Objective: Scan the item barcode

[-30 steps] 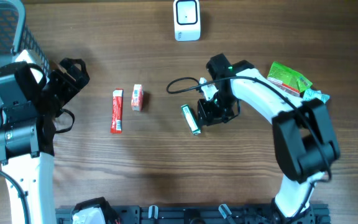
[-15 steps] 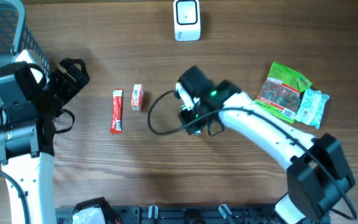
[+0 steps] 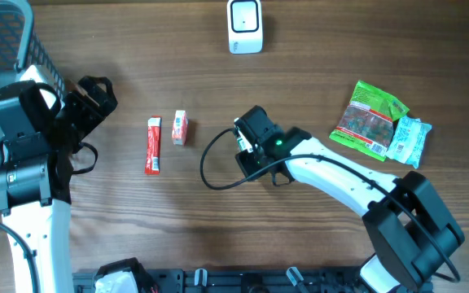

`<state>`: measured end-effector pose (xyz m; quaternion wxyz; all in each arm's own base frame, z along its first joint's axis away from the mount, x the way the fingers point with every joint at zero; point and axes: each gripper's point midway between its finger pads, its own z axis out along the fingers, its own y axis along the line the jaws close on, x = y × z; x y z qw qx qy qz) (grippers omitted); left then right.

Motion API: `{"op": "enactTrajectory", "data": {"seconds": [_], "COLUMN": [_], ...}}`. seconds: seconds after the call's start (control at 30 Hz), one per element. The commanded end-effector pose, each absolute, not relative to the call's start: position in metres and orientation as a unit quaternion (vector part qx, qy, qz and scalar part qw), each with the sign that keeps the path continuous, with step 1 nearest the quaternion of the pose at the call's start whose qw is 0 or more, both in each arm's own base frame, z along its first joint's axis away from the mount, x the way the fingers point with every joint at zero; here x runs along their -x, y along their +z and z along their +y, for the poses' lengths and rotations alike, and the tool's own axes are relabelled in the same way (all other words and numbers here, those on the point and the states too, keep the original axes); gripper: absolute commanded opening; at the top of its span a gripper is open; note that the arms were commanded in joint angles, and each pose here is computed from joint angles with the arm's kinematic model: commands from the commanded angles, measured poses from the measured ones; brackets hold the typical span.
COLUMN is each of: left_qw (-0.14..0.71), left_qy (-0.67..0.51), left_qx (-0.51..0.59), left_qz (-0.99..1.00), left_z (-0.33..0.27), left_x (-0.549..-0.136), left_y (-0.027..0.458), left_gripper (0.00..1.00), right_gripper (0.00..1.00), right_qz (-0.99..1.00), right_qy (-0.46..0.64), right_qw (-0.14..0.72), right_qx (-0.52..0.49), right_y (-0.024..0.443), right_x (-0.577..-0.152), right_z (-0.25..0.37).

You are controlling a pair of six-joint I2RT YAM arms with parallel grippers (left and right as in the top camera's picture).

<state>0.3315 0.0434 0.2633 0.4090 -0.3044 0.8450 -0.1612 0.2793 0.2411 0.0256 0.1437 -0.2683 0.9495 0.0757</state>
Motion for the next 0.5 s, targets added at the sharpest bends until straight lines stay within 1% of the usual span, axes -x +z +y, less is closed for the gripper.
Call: {"op": "enactTrajectory", "data": {"seconds": [0.0, 0.03, 0.13, 0.27, 0.47], "left_qw": [0.412, 0.412, 0.412, 0.412, 0.412], "left_qy": [-0.158, -0.158, -0.158, -0.158, -0.158], "left_qx": [0.301, 0.301, 0.301, 0.301, 0.301], "left_qz": [0.845, 0.845, 0.845, 0.845, 0.845], "left_z": [0.045, 0.045, 0.045, 0.045, 0.045], "left_x": [-0.331, -0.331, -0.331, -0.331, -0.331], "left_y": [0.264, 0.264, 0.264, 0.264, 0.264], "left_gripper": [1.00, 1.00, 1.00, 1.00, 1.00], "right_gripper": [0.51, 0.49, 0.48, 0.40, 0.40], "right_qz": [0.951, 0.951, 0.950, 0.950, 0.953], "right_qy": [0.059, 0.053, 0.053, 0.051, 0.041], "right_qw": [0.152, 0.157, 0.163, 0.160, 0.142], "right_qx": [0.264, 0.263, 0.262, 0.262, 0.264], "right_y": [0.018, 0.017, 0.017, 0.014, 0.000], "right_x": [-0.281, -0.284, -0.286, -0.285, -0.282], "right_z": [0.234, 0.232, 0.232, 0.232, 0.228]}}
